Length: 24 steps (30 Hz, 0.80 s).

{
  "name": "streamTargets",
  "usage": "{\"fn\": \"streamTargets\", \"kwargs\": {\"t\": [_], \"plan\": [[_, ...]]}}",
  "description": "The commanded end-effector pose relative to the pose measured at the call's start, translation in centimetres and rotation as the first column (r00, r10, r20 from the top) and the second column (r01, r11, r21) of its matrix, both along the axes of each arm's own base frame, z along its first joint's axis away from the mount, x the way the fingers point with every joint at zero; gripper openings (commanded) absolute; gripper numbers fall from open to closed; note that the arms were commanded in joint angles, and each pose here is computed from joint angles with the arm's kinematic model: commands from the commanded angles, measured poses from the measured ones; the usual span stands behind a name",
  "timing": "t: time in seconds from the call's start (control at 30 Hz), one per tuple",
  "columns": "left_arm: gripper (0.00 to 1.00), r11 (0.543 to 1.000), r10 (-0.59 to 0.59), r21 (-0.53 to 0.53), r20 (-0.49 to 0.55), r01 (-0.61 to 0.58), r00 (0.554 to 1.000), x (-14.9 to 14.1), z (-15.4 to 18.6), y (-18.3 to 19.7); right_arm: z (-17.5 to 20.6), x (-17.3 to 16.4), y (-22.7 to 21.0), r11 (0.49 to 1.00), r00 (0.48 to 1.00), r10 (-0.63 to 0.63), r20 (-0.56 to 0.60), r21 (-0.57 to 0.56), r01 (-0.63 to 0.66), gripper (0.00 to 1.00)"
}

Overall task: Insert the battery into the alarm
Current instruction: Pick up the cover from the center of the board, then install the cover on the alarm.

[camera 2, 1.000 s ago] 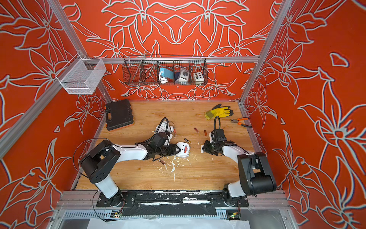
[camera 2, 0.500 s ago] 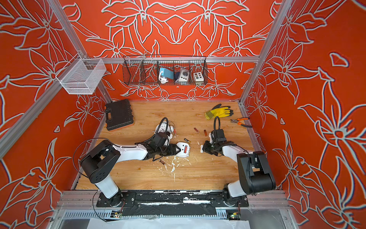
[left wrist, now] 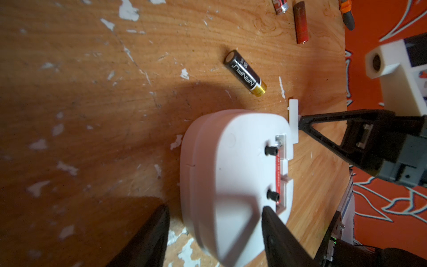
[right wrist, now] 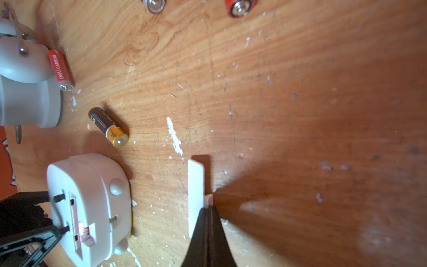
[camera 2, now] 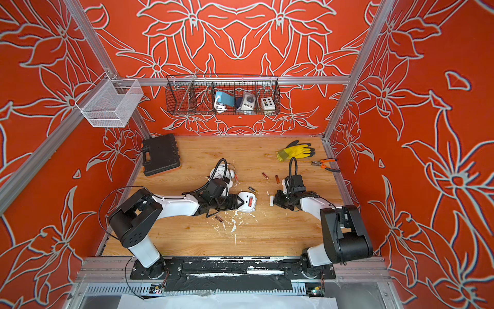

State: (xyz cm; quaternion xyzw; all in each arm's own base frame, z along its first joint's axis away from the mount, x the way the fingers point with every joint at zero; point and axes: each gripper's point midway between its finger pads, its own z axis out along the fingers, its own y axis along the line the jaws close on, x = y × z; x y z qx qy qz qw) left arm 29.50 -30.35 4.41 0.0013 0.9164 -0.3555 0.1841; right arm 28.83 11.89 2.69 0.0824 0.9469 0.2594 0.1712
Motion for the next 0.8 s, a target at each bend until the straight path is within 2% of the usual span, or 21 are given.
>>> {"fn": "streamTargets", "kwargs": {"t": [0.0, 0.5, 0.77], "plan": [[0.62, 0.999, 0.016, 0.039, -0.038, -0.015, 0.999, -0.3, -1.3, 0.9, 0.9, -0.4, 0.0, 1.000, 1.000, -0.013, 0.008, 0.024, 0.013, 0.01], [0.62, 1.000, 0.002, -0.003, -0.057, -0.002, 0.998, -0.6, -1.3, 0.3, 6.7, -0.8, 0.6, 0.991, 0.983, -0.131, 0.127, 0.053, 0.125, 0.00], [0.61, 0.999, -0.023, -0.048, -0.070, 0.020, 0.997, -1.0, -1.0, -0.9, 6.8, -1.5, 2.9, 0.994, 0.986, -0.113, 0.121, 0.019, 0.111, 0.00]]}}
